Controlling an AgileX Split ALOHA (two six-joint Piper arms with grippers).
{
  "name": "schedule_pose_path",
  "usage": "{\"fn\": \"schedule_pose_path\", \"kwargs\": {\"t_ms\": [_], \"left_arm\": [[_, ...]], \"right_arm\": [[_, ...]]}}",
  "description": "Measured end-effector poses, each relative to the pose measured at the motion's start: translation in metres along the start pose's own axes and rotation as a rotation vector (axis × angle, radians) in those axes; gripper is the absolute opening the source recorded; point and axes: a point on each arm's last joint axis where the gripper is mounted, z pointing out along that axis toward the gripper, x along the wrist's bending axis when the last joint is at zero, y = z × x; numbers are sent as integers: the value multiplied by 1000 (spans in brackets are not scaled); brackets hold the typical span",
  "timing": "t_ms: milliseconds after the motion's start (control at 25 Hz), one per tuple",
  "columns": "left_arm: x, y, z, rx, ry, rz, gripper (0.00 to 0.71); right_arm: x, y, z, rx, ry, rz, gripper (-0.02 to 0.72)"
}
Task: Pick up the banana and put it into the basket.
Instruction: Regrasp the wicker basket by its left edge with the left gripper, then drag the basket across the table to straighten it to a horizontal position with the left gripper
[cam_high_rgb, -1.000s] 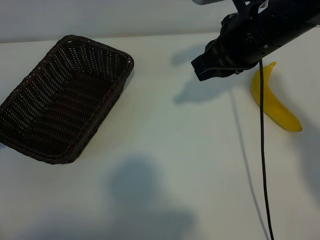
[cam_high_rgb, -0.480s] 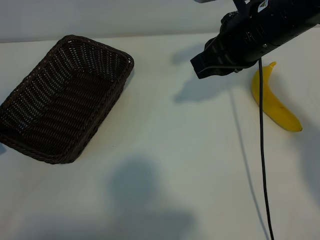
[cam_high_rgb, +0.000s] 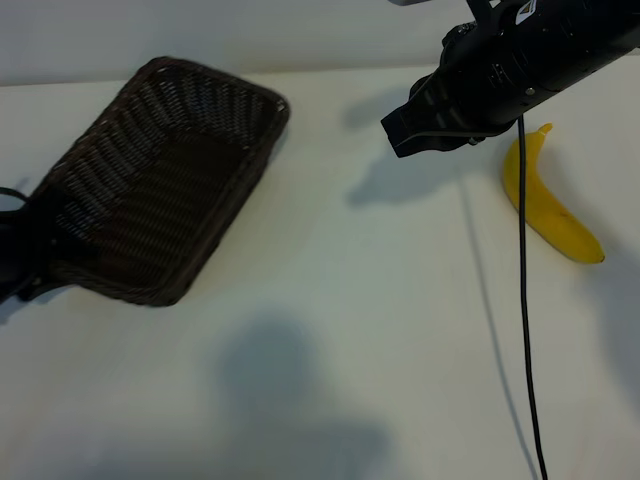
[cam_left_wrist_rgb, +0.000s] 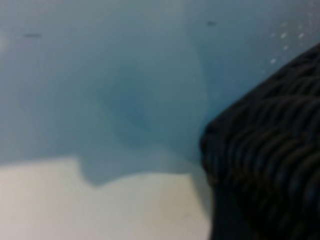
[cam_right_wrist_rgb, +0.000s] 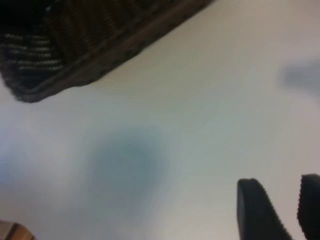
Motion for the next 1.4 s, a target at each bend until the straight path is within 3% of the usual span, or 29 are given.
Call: {"fn": "schedule_pose_path", "kwargs": {"t_ms": [320, 520, 960, 1200, 1400], "left_arm": [[-9, -7, -7, 25, -14, 89, 328], [-38, -3, -40, 131, -61, 277, 328], [-94, 34, -112, 194, 101, 512, 328], [-126, 26, -84, 304, 175, 661, 328], [-149, 18, -47, 356, 186, 761, 328]], "right_arm": [[0, 0, 0, 0, 0, 0, 251], [0, 0, 0, 1, 0, 0, 251], [0, -1, 0, 11, 3, 0, 251], [0, -1, 0, 11, 3, 0, 251], [1, -1, 0, 15, 6, 1, 251]]}}
